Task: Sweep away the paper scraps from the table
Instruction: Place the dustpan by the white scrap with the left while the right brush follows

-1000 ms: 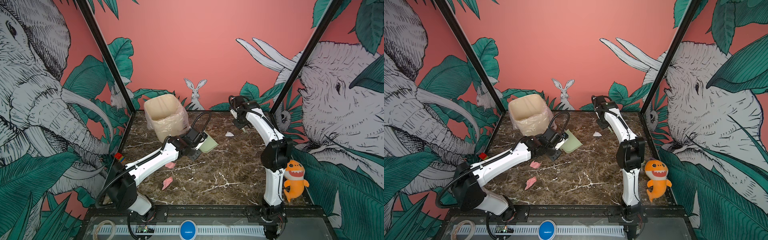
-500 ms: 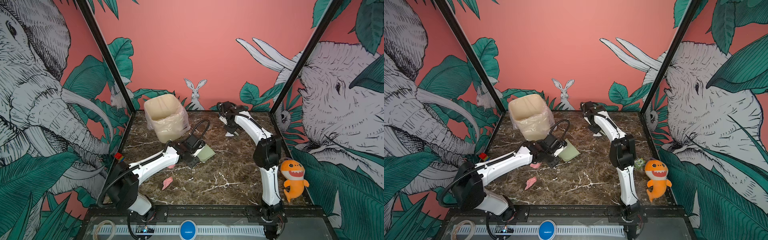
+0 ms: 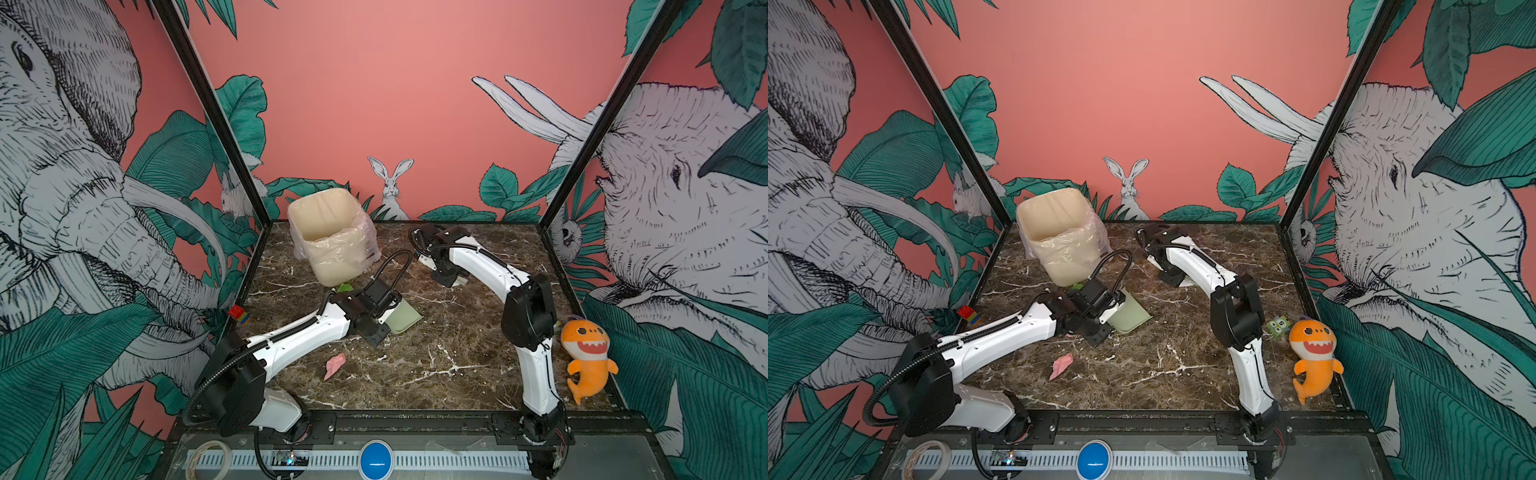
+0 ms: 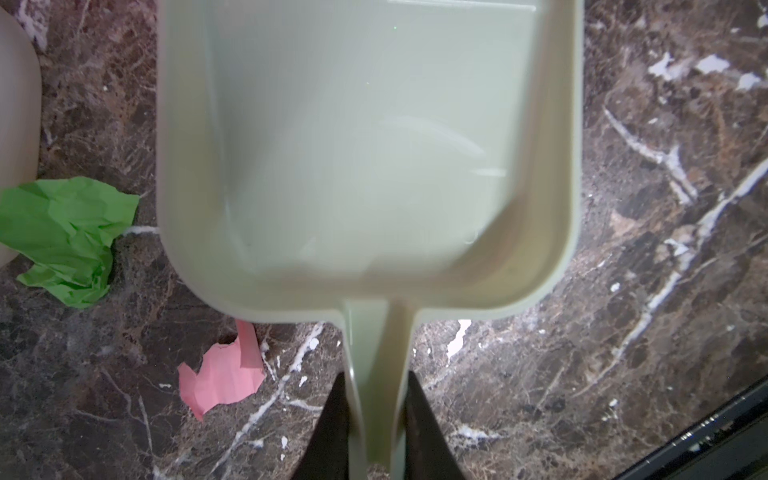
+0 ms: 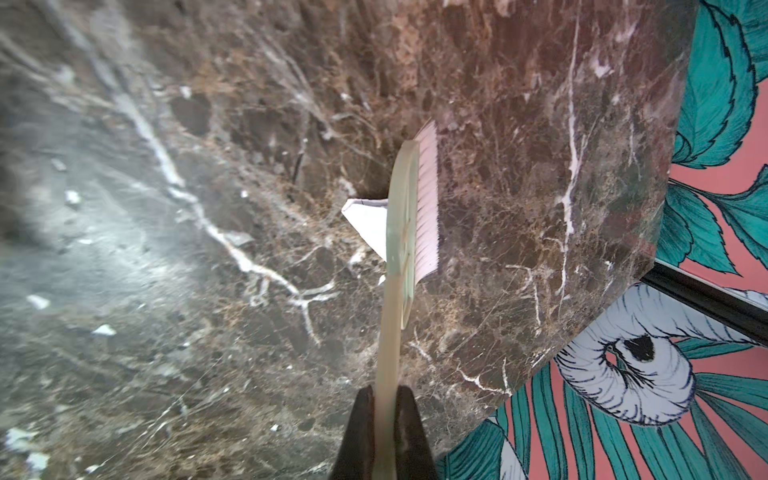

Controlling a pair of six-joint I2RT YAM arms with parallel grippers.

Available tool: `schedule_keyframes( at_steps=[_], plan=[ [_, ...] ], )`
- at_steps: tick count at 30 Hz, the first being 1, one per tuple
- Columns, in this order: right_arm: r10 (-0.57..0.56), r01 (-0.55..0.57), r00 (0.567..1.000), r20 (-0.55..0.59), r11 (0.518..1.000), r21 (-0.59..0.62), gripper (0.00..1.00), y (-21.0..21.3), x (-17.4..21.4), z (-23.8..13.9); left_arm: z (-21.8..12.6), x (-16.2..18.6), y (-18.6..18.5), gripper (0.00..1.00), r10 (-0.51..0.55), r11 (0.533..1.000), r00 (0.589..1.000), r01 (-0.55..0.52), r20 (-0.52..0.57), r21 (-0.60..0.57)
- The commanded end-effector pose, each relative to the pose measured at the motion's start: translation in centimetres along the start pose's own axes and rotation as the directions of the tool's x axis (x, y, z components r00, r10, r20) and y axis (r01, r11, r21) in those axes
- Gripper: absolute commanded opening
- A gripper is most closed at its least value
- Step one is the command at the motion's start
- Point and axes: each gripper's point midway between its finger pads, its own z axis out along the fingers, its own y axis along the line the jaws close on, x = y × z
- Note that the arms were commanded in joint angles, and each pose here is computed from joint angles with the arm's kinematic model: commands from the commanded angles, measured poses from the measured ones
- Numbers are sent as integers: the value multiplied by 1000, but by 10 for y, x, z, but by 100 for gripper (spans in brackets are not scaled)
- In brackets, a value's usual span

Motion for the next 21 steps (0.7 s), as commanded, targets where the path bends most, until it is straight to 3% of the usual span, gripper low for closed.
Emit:
schedule_keyframes(
  at_steps=[1, 8, 14, 21],
  plan=[
    [15, -14, 1000, 14, 995, -94, 0, 29, 11, -28, -4, 13, -2, 14, -22, 1000, 1000, 22, -21, 4],
    [26, -24, 1000, 11, 985, -169, 0, 60, 19, -56, -2, 18, -5, 14, -31, 999, 999, 31, -29, 13],
    [77, -76, 997, 3, 987, -140, 0, 45, 34, -71, 5, 14, -14, 14, -8, 999, 999, 10, -36, 46],
    [202, -206, 979, -39, 960, -188, 0, 23, 50, -68, 14, 0, -26, 14, 50, 994, 998, -47, -34, 95]
  ],
)
